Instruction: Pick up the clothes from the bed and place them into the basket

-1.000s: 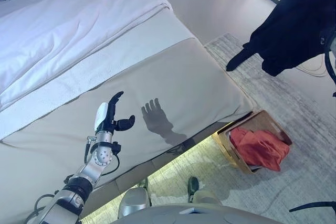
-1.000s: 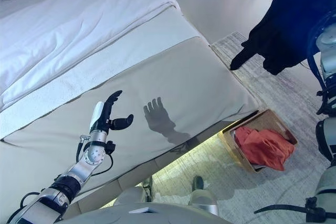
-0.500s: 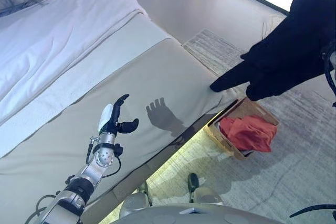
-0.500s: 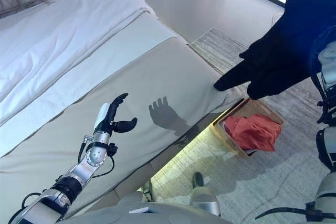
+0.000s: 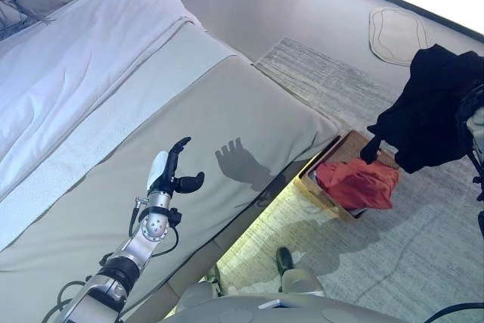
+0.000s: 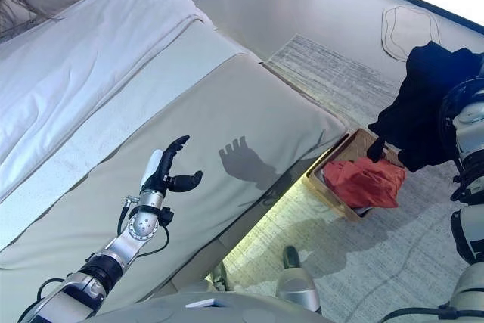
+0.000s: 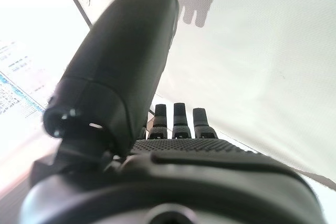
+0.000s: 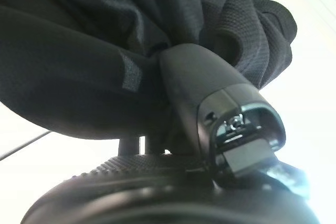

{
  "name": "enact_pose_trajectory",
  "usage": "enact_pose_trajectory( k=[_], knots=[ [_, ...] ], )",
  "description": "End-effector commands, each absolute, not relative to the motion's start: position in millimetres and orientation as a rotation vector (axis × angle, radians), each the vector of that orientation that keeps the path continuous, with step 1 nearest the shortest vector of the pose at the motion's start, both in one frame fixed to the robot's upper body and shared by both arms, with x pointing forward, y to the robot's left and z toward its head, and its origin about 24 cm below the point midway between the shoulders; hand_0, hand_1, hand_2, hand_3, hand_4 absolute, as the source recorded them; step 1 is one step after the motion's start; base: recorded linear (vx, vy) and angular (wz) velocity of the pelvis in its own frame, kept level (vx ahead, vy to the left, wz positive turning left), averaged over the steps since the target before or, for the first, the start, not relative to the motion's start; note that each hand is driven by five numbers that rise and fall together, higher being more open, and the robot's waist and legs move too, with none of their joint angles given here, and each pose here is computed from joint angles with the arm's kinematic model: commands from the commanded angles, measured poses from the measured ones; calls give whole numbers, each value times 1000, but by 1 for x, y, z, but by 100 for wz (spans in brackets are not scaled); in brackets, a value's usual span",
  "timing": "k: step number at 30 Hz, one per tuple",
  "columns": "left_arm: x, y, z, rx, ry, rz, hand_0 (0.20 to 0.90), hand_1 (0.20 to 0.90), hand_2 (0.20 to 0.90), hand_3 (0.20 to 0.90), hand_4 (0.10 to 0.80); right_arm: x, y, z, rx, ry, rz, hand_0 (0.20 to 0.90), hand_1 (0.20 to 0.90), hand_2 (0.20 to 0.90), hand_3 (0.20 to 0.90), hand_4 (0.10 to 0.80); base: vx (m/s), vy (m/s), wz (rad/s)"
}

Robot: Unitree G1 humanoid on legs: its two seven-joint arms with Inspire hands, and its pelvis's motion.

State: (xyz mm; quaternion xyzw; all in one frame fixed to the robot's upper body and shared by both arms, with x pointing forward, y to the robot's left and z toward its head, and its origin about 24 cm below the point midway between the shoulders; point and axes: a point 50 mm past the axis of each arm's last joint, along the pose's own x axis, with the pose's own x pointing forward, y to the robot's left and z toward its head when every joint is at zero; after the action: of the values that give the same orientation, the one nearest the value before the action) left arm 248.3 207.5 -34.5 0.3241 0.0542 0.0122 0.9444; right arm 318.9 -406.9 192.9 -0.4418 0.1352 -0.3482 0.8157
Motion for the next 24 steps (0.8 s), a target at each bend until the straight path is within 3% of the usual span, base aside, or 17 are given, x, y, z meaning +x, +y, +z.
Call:
enact_pose_trajectory(
  k=[1, 13, 14, 15, 16, 24],
  knots=[
    [272, 200, -5, 673, -60, 7, 900, 900, 900, 900, 800, 326, -400, 253, -1003, 39, -792, 300, 300, 300, 200, 100, 0, 0, 0],
    [272, 192, -1, 641, -87, -9, 900, 900, 900, 900, 800, 319, -413, 239, -985, 117, -850, 300, 300, 300, 200, 100, 0, 0, 0],
    [272, 193, -1, 640, -87, -9, 900, 900, 900, 900, 800, 318, -414, 239, -990, 118, -852, 321, 321, 321, 225, 125, 0, 0, 0],
    [271, 193, -1, 639, -89, -8, 900, 900, 900, 900, 800, 318, -415, 238, -998, 122, -861, 545, 545, 545, 485, 385, 0, 0, 0],
    [271, 192, -1, 638, -92, -6, 900, 900, 900, 900, 800, 317, -416, 237, -1005, 129, -875, 900, 900, 900, 900, 800, 0, 0, 0],
    [271, 194, 2, 637, -109, 4, 900, 900, 900, 900, 800, 311, -422, 222, -1020, 205, -895, 900, 900, 900, 900, 800, 0, 0, 0]
  ],
)
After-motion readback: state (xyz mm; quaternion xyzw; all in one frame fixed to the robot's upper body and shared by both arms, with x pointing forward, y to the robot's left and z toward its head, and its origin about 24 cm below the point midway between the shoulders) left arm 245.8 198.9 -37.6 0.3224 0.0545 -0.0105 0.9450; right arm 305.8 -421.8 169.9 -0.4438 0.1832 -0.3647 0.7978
